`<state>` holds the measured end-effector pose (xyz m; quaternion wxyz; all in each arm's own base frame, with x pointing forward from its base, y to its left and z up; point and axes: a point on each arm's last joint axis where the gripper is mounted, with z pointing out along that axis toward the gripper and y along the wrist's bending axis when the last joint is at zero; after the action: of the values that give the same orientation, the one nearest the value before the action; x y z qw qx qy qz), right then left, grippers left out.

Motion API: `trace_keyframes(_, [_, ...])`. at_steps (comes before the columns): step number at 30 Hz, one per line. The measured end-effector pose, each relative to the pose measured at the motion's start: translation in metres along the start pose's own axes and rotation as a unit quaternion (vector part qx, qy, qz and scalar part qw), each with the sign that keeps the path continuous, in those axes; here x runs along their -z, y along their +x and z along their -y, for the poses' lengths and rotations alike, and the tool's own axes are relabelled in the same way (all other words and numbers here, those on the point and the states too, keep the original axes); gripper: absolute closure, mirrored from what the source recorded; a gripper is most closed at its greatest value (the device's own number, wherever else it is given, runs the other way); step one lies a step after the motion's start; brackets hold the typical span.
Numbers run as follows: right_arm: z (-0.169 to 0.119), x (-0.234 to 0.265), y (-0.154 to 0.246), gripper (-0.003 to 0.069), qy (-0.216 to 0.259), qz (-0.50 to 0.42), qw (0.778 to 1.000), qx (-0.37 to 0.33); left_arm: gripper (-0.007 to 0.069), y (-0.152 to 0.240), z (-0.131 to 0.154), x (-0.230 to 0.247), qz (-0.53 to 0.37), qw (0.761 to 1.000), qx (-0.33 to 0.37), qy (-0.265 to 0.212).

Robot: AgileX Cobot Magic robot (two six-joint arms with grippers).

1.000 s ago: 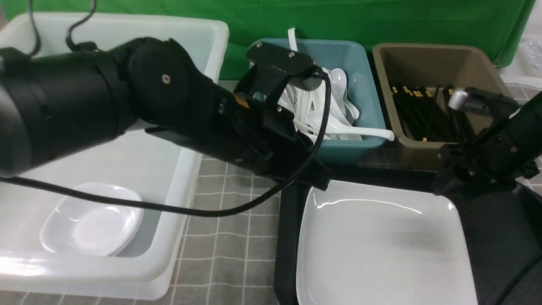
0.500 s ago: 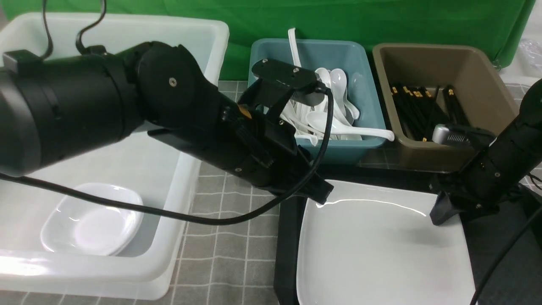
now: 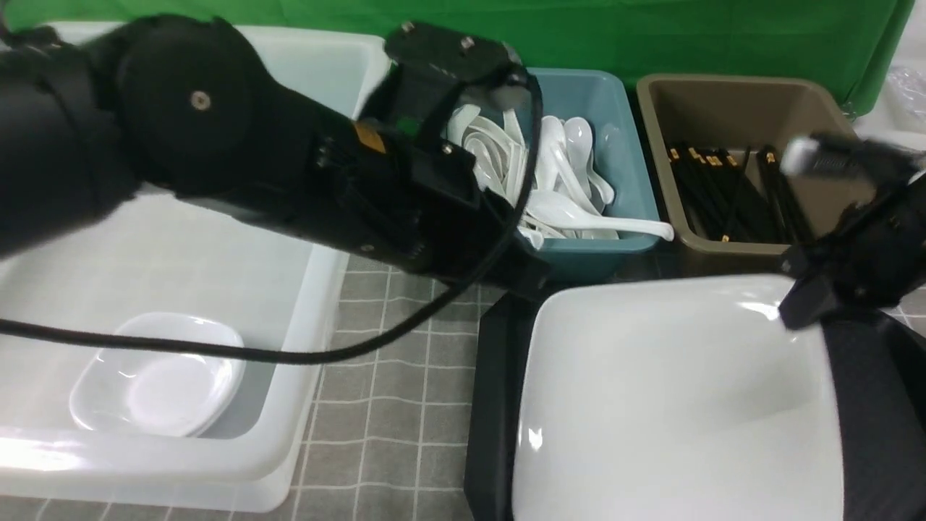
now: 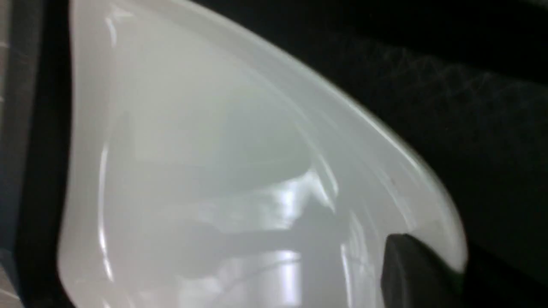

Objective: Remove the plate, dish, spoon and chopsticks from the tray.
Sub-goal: Use the right arm to put the plate into the large storage box on the left

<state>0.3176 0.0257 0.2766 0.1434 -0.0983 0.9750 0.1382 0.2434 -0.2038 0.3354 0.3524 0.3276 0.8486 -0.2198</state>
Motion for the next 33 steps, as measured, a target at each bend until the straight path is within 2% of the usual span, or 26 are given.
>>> trace_keyframes(6, [-0.019, 0.054, 0.011, 0.0607, 0.012, 0.085, 0.996, 0.022, 0.0623, -0.001, -0.007, 0.018, 0.009, 0.998, 0.009, -0.062])
trace_keyframes(7, [-0.026, 0.070, 0.015, 0.0607, 0.010, 0.120, 0.992, 0.027, 0.0623, -0.001, -0.011, 0.022, 0.009, 0.997, 0.010, -0.082])
trace_keyframes(11, [-0.038, 0.091, 0.015, 0.0607, -0.015, 0.165, 0.986, 0.033, 0.0623, 0.001, -0.024, 0.030, 0.006, 0.993, 0.045, -0.105])
trace_keyframes(18, [-0.085, 0.131, -0.017, 0.0607, -0.067, 0.256, 0.960, 0.094, 0.0623, 0.012, -0.089, 0.070, 0.014, 0.970, 0.139, -0.197])
trace_keyframes(21, [-0.123, 0.140, -0.045, 0.0607, -0.097, 0.305, 0.938, 0.134, 0.0623, 0.018, -0.110, 0.100, 0.035, 0.956, 0.169, -0.239])
trace_keyframes(24, [-0.163, 0.130, -0.081, 0.0607, -0.137, 0.348, 0.914, 0.160, 0.0623, 0.024, -0.121, 0.135, 0.069, 0.938, 0.194, -0.280])
trace_keyframes(27, [-0.193, 0.111, -0.107, 0.0607, -0.163, 0.365, 0.902, 0.164, 0.0623, 0.029, -0.125, 0.154, 0.085, 0.927, 0.204, -0.302])
trace_keyframes(31, [-0.233, 0.060, -0.147, 0.0607, -0.194, 0.386, 0.888, 0.160, 0.0623, 0.035, -0.128, 0.169, 0.099, 0.917, 0.229, -0.312])
trace_keyframes(32, [-0.237, 0.061, -0.148, 0.0607, -0.197, 0.390, 0.885, 0.162, 0.0623, 0.035, -0.128, 0.169, 0.098, 0.917, 0.230, -0.312])
trace_keyframes(33, [-0.251, 0.034, -0.159, 0.0607, -0.205, 0.389, 0.883, 0.165, 0.0623, 0.037, -0.129, 0.171, 0.092, 0.916, 0.234, -0.314])
